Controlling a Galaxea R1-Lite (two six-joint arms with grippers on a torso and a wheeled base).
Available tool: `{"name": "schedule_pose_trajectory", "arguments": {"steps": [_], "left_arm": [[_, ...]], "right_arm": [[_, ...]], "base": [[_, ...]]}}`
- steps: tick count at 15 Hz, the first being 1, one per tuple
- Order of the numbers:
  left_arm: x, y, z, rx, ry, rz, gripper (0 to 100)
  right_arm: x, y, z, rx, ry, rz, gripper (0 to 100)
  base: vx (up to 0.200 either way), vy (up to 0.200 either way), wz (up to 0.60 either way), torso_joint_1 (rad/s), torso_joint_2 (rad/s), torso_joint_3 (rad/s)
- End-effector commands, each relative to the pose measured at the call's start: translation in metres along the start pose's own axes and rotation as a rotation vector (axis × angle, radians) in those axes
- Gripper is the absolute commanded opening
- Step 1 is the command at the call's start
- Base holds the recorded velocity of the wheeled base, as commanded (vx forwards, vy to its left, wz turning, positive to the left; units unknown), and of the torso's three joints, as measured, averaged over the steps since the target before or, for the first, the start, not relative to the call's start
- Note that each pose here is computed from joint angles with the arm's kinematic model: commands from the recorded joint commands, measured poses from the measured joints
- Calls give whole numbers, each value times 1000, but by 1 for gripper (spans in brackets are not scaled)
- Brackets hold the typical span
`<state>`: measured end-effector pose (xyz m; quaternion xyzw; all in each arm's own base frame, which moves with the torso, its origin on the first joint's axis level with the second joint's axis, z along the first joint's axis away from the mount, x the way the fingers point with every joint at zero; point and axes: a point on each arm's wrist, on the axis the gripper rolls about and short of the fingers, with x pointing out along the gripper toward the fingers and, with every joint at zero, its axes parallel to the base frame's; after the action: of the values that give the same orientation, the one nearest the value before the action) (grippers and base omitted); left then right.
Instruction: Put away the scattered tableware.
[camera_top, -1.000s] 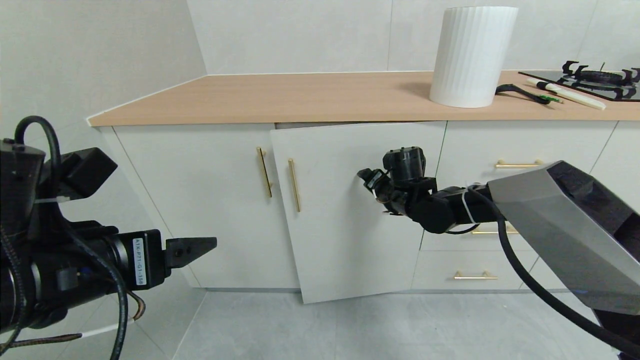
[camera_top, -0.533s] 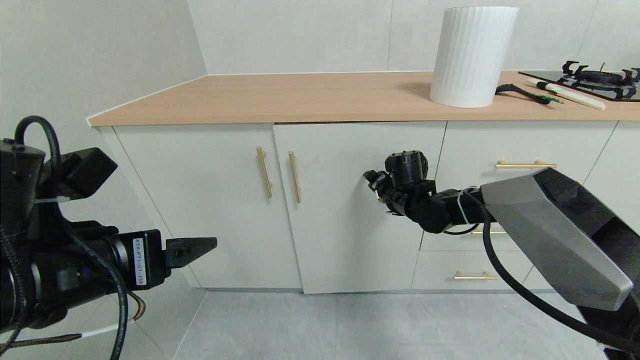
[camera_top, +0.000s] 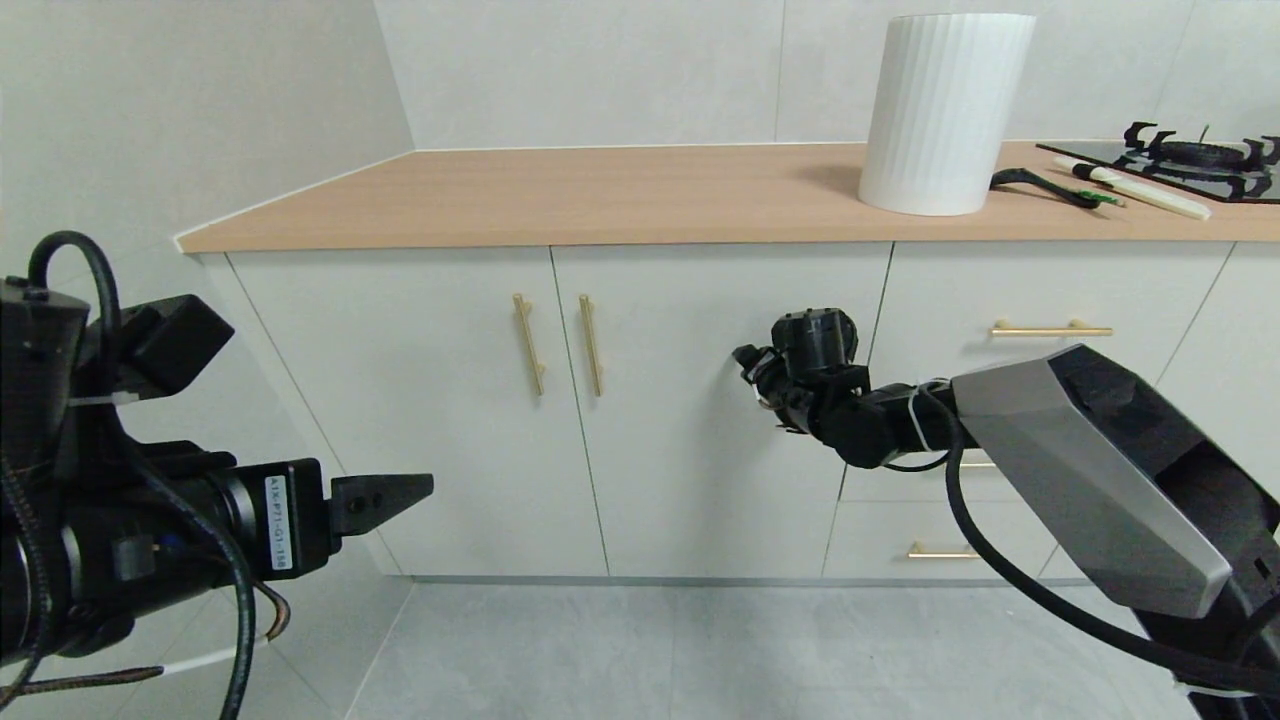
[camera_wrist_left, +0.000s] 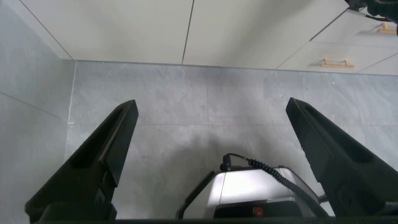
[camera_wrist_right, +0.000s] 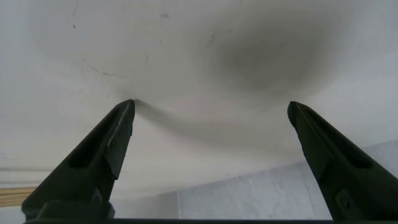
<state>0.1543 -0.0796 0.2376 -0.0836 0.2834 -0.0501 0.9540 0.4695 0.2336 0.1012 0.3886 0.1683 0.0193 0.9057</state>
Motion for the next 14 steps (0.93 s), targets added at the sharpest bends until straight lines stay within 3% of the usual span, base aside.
{"name": "schedule_pose_trajectory", "arguments": {"steps": [1,3,5,8,10,14], "left_arm": [[0,0,0,0,1,1,100],[0,0,0,-1,-1,0,100],[0,0,0,0,0,0,100],[-1,0,0,-2,-4,-3,100],[-6,1,0,-4,-14,-11,100],[-15,8,-1,-17,-41,-11,100]], "right_arm": [[-3,2,1,-6,4,-2,100],[-29,12,4,-20,69,12,100],[-81,22,4,-69,247,98,100],[-155,4,13,-251,494,327,100],[-188,-2,21,-368,484,507,100],[-272,3,52,-426,423,597,100]], "base": [[0,0,0,0,0,0],[0,0,0,0,0,0],[0,0,0,0,0,0],[0,0,0,0,0,0],[0,0,0,0,0,0],[0,0,0,0,0,0]]}}
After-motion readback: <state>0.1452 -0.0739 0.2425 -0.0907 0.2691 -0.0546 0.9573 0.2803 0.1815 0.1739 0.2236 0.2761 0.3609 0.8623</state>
